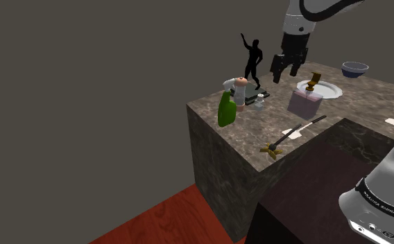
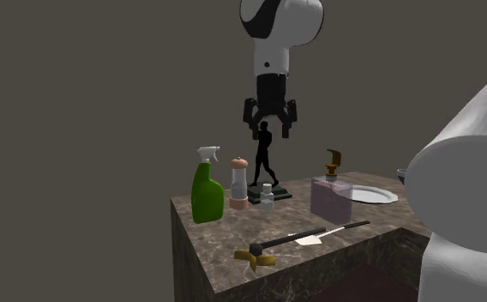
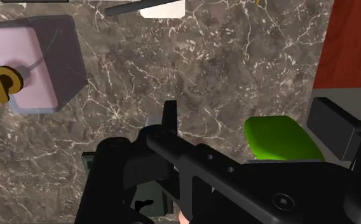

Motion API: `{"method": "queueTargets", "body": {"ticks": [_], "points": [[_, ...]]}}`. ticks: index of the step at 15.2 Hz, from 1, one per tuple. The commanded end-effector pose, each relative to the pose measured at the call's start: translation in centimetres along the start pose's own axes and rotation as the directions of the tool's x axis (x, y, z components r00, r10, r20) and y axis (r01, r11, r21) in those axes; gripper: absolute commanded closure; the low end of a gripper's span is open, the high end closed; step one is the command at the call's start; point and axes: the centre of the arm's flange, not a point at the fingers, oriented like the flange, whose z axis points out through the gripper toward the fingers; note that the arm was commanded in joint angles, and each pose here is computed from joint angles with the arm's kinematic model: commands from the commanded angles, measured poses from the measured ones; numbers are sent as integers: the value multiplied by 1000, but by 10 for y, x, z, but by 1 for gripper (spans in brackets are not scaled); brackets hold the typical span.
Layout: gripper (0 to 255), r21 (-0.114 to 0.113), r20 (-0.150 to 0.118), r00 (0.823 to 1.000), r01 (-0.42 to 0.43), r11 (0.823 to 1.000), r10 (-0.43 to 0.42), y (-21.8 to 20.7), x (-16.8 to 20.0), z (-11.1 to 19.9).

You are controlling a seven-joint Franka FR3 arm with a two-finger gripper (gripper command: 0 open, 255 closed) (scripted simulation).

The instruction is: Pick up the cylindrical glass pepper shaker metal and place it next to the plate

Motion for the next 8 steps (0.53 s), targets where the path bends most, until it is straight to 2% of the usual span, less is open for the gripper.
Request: {"method": "queueTargets", "body": {"ticks": [1,8], "points": [[0,2,-19,1000,1,1000,-1,0,23,12],[0,8,-77,997,2,1000,-1,7,101,44]]}}
